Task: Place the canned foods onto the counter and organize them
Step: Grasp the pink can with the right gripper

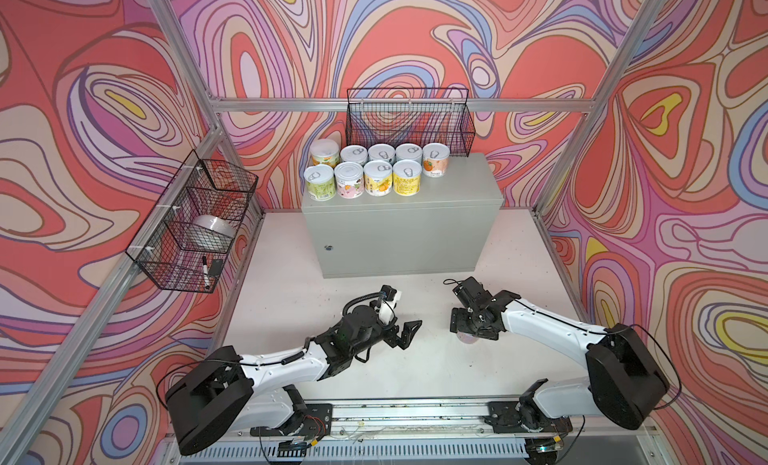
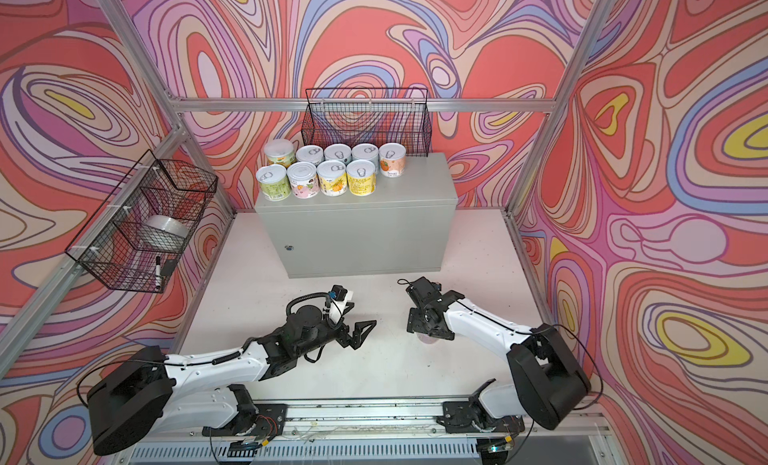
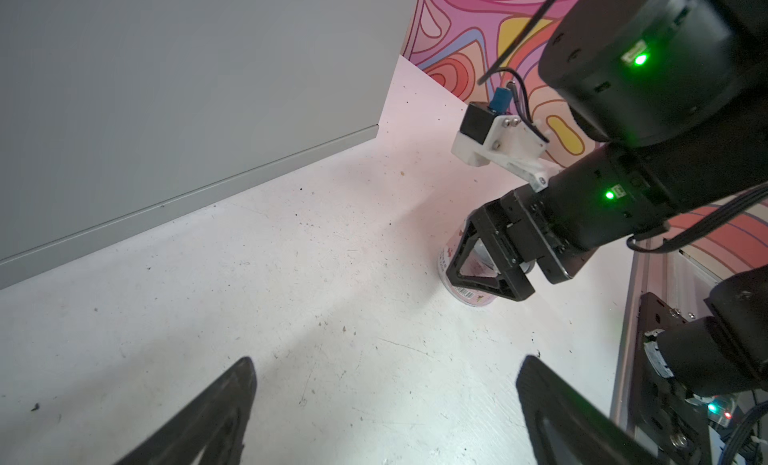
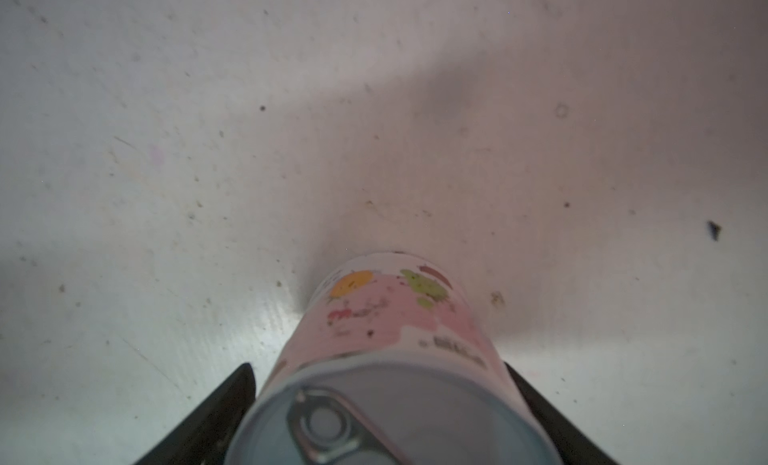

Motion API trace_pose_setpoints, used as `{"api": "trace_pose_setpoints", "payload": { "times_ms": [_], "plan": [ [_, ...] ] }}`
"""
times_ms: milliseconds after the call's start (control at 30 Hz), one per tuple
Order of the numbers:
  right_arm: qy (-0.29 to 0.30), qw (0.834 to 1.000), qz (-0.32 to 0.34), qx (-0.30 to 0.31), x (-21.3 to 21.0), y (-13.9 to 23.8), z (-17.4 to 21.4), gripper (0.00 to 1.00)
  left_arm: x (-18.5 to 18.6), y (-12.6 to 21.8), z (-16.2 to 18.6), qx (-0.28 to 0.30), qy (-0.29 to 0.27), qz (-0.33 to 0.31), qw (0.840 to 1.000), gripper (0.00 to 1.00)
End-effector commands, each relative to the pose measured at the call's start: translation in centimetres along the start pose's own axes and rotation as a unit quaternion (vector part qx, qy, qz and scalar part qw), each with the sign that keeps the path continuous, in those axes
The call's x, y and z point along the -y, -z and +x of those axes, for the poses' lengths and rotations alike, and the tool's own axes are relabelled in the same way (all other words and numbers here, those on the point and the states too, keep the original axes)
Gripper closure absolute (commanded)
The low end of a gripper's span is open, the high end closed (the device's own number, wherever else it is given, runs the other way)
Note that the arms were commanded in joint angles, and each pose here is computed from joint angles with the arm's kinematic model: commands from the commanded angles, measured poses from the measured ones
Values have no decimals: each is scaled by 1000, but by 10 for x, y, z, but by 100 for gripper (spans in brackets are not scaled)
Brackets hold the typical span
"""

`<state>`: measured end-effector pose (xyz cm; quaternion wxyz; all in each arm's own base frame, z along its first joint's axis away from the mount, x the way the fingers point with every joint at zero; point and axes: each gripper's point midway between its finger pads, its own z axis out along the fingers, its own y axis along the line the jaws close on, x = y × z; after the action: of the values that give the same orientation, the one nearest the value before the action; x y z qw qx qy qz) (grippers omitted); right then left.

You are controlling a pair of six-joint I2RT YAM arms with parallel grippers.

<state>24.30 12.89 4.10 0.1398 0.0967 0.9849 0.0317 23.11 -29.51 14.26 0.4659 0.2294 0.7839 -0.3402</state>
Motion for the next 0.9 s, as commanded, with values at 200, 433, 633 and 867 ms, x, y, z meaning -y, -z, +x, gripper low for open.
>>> {"api": "trace_pose_setpoints", "payload": {
  "times_ms": [200,433,633,867],
  "plan": [
    [10,986,-127,109,-80,14,-73,10,-11,13,3,5,-8,-29,1000,0],
    [41,984,-102,138,-84,25,-94,9,-19,25,7,8,-6,-49,999,0],
    [73,963,-108,234,-73,83,-114,4,-27,35,10,12,-8,-65,998,0],
    [80,944,-130,291,-45,108,-81,2,-36,42,17,20,-7,-83,996,0]
  ]
}}
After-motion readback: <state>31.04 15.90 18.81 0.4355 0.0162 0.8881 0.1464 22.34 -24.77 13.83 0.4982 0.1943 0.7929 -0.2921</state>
